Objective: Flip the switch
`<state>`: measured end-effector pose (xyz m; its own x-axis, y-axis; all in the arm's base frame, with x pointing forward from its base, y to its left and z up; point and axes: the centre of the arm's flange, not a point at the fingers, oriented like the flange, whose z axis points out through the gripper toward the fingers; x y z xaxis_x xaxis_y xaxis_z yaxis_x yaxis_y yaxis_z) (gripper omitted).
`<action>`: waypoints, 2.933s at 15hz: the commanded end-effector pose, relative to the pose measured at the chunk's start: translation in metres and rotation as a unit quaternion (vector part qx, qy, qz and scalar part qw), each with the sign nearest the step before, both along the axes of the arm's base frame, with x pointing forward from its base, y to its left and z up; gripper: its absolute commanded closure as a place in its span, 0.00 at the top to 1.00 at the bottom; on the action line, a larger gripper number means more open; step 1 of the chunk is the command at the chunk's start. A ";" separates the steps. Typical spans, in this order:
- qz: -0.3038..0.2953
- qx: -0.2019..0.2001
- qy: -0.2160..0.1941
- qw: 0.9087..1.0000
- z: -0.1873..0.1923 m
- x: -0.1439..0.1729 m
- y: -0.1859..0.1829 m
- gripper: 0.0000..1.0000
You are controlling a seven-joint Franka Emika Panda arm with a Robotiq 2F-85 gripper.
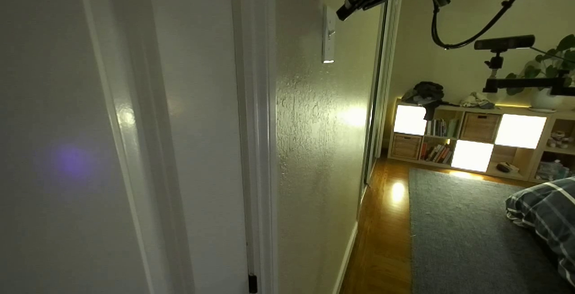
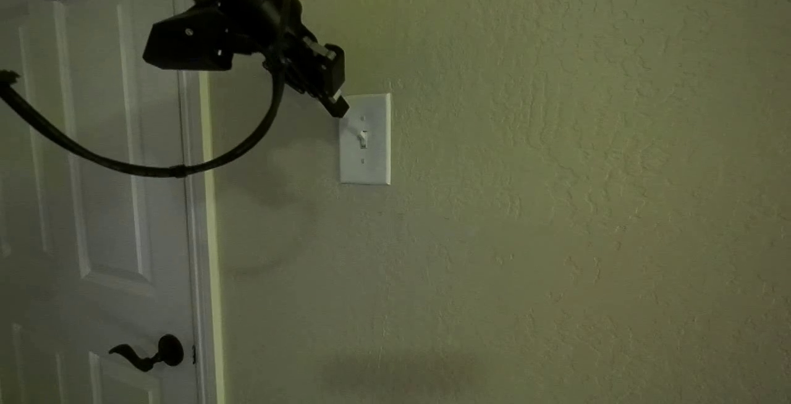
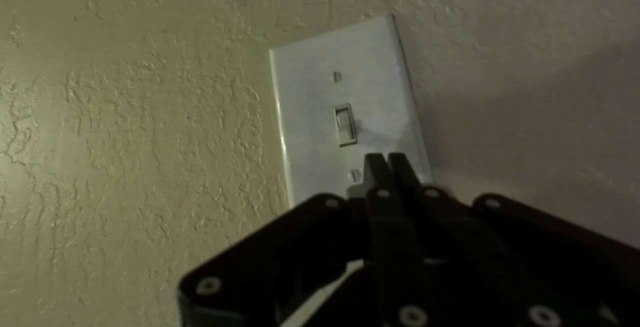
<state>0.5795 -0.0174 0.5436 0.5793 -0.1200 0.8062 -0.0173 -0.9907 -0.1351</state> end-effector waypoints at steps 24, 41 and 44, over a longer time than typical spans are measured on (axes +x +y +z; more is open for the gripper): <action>-0.026 -0.102 0.223 0.969 -0.088 -0.016 -0.032 0.06; -0.014 -0.149 0.428 0.891 -0.122 -0.042 0.001 0.70; -0.014 -0.149 0.428 0.891 -0.121 -0.042 0.001 0.70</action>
<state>0.5372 -0.0163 0.4223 0.9976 0.0018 0.0693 -0.0128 -0.9779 0.2087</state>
